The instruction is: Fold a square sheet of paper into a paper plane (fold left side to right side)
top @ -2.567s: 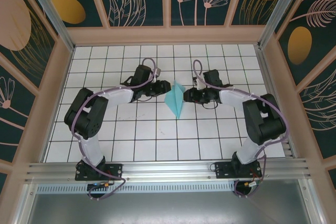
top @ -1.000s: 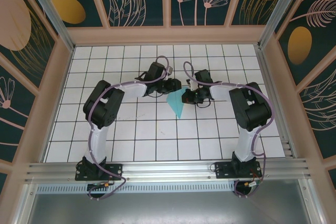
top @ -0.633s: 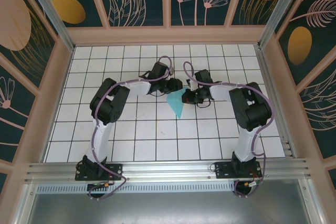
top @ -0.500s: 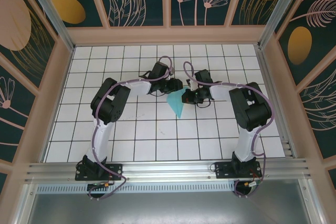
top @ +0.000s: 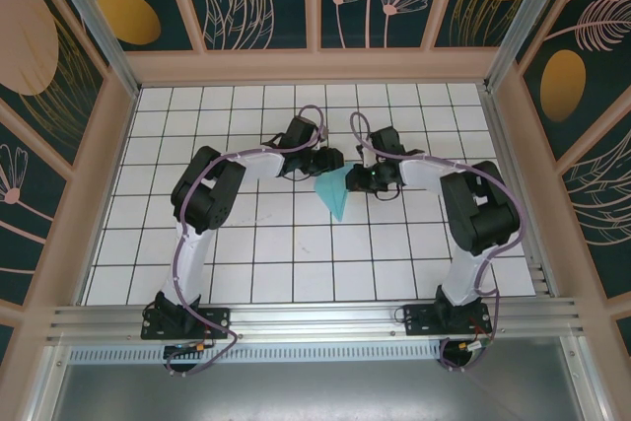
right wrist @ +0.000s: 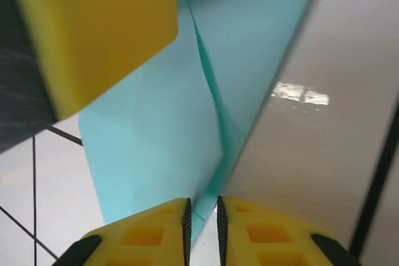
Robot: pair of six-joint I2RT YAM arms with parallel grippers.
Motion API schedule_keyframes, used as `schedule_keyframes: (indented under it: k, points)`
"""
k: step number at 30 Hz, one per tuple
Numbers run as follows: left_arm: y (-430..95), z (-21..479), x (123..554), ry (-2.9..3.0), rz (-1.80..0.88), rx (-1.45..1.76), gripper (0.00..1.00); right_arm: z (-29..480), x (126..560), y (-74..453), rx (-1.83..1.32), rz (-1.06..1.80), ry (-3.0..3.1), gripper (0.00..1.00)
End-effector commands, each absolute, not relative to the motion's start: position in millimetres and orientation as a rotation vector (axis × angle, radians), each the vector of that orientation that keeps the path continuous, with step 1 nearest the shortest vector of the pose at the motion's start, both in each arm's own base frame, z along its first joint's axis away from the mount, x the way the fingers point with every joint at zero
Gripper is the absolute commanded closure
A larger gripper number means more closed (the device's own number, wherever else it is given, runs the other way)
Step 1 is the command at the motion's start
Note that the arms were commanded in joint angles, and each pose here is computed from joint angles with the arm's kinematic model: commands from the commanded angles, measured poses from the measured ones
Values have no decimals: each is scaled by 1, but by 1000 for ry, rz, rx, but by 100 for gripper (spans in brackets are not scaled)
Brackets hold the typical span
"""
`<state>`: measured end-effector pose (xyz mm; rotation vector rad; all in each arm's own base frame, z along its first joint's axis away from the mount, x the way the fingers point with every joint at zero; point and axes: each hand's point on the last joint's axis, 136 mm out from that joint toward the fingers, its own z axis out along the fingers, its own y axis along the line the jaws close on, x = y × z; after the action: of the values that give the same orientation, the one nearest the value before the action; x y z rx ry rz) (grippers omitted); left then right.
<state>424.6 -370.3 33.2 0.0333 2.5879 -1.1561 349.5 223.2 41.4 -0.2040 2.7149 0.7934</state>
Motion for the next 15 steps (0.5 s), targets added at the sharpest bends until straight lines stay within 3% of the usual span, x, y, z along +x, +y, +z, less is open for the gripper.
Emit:
schedule_keyframes:
  k: [1, 8, 15]
  points:
    - [-365, 13, 419, 2627, -1121, 32, 59, 63, 346, 222, -210, 807, 2684, 77]
    - [-365, 13, 418, 2628, -1120, 37, 59, 68, 324, 264, -305, 1011, 2639, 76]
    - [-365, 13, 418, 2628, -1124, 38, 59, 45, 319, 266, -294, 1009, 2678, 74]
